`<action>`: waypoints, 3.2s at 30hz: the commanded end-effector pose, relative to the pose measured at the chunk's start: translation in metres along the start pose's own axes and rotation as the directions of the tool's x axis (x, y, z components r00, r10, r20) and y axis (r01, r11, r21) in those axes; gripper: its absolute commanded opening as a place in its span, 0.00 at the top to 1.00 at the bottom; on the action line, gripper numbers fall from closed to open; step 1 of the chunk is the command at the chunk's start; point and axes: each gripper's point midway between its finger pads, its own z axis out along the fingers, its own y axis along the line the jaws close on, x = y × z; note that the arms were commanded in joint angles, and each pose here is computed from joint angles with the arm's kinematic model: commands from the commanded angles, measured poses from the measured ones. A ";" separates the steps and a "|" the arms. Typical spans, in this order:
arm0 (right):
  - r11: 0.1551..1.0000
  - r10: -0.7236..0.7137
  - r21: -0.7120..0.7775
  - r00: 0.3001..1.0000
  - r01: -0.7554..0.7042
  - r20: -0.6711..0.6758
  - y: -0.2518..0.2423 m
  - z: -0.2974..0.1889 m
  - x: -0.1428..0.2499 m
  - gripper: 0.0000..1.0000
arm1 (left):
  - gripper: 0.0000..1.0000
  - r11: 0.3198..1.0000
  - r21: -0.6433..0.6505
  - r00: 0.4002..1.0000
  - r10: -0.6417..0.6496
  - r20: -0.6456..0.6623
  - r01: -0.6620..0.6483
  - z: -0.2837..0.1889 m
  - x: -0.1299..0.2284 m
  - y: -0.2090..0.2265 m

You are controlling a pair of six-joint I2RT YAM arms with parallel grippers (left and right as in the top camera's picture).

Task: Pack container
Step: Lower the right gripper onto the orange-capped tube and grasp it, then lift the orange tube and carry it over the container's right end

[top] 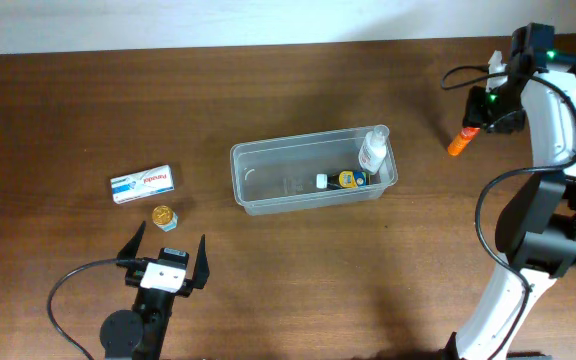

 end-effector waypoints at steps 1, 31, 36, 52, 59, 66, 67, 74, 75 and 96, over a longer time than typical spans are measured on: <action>1.000 -0.003 -0.029 1.000 0.002 -0.029 0.003 0.011 0.005 0.71 | 0.01 1.000 -0.013 1.000 -0.004 -0.002 0.004 0.000 0.002 0.002; 1.000 -0.015 -0.028 1.000 0.015 0.002 0.013 -0.058 0.002 0.82 | 0.01 1.000 -0.013 1.000 -0.003 -0.002 0.003 0.000 0.002 0.002; 0.998 -0.054 -0.035 0.998 0.055 0.035 0.034 -0.105 -0.001 0.82 | 0.01 1.000 -0.013 1.000 -0.003 -0.002 0.003 0.000 0.002 0.002; 0.939 -0.305 -0.120 0.941 0.323 0.146 0.166 -0.192 0.038 0.81 | 0.01 1.000 -0.013 1.000 -0.003 -0.002 0.003 0.000 0.002 0.002; 0.908 -0.373 -0.148 0.917 0.392 0.142 0.202 -0.193 0.055 0.81 | 0.01 1.000 -0.013 1.000 -0.004 -0.002 0.004 0.000 0.002 0.002; 0.892 -0.416 -0.163 0.906 0.422 0.076 0.213 -0.190 0.086 0.81 | 0.00 1.000 -0.013 1.000 -0.003 -0.002 0.003 0.000 0.002 0.002; 0.891 -0.420 -0.164 0.906 0.423 0.058 0.212 -0.188 0.093 0.81 | 0.01 1.000 -0.013 1.000 -0.003 -0.002 0.003 0.000 0.002 0.002; 0.899 -0.425 -0.160 0.901 0.409 -0.087 0.194 -0.168 0.132 0.81 | 0.01 1.000 -0.013 1.000 -0.003 -0.002 0.003 0.000 0.002 0.002; 0.900 -0.425 -0.157 0.899 0.407 -0.107 0.192 -0.164 0.135 0.81 | 0.01 1.000 -0.013 1.000 -0.003 -0.002 0.003 0.000 0.002 0.002; 0.905 -0.424 -0.070 0.904 0.420 -0.059 0.187 -0.123 0.111 0.81 | 0.01 1.000 -0.013 1.000 -0.004 -0.002 0.004 0.000 0.002 0.002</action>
